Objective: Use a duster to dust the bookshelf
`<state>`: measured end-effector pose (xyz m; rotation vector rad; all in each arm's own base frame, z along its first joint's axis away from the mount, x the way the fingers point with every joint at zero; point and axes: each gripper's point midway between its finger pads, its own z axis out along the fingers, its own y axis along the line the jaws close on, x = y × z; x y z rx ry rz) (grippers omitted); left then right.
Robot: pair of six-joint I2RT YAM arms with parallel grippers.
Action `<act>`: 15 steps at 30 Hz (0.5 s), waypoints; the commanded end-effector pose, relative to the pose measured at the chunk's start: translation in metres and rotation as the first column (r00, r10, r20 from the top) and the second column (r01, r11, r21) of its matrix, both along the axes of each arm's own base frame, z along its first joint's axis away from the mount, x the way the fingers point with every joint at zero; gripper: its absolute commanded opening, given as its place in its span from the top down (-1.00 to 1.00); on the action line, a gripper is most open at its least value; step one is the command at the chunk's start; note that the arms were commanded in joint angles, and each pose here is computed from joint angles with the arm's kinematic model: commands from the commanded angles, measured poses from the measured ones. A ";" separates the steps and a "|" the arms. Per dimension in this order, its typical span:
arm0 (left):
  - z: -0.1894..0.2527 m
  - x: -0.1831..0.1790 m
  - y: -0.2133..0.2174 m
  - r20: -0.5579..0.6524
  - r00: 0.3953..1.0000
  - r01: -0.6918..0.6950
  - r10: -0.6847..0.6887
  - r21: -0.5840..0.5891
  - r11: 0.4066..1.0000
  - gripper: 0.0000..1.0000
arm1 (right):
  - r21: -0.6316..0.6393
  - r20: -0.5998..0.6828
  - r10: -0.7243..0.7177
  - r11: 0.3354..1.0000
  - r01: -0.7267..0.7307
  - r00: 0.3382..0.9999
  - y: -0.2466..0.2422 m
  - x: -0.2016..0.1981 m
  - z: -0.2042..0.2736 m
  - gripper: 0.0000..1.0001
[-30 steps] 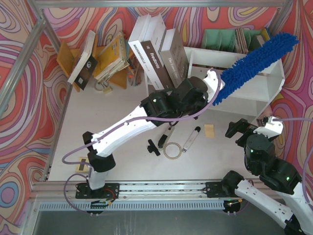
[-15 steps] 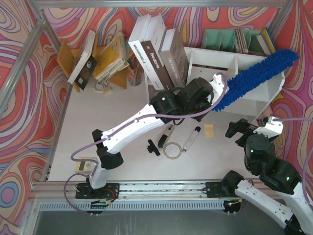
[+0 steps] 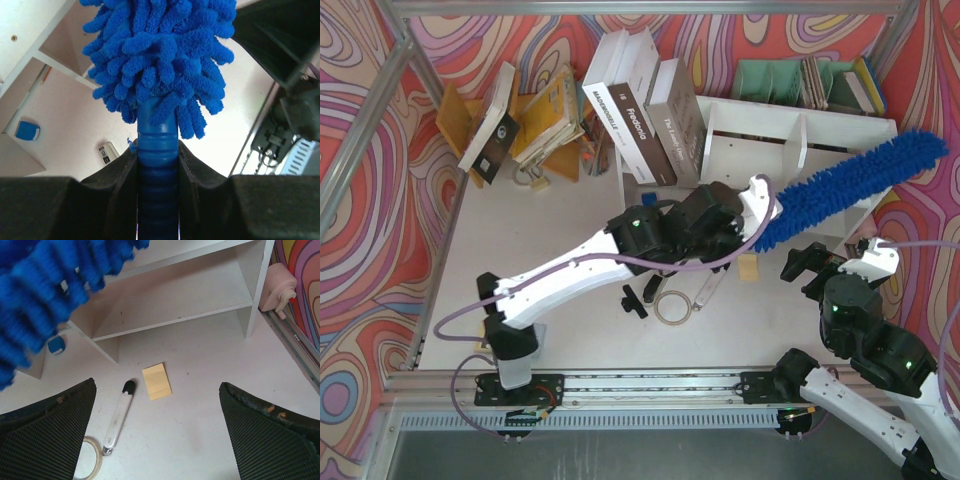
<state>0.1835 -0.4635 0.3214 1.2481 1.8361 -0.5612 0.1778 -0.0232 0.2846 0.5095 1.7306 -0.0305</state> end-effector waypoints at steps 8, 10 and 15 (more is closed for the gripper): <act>0.071 -0.012 0.046 0.124 0.990 -0.029 0.062 -0.251 0.968 1.00 | -0.014 -0.006 -0.023 1.000 0.023 1.000 -0.003 0.001 -0.001 -0.97; 0.070 -0.004 0.052 0.135 0.986 -0.067 0.101 -0.236 0.969 1.00 | -0.013 -0.006 -0.023 1.000 0.023 1.000 -0.003 0.001 -0.001 -0.97; 0.063 0.027 0.060 0.132 0.968 -0.183 0.212 -0.199 0.963 1.00 | -0.015 -0.009 -0.023 1.000 0.023 1.000 -0.003 0.001 -0.002 -0.98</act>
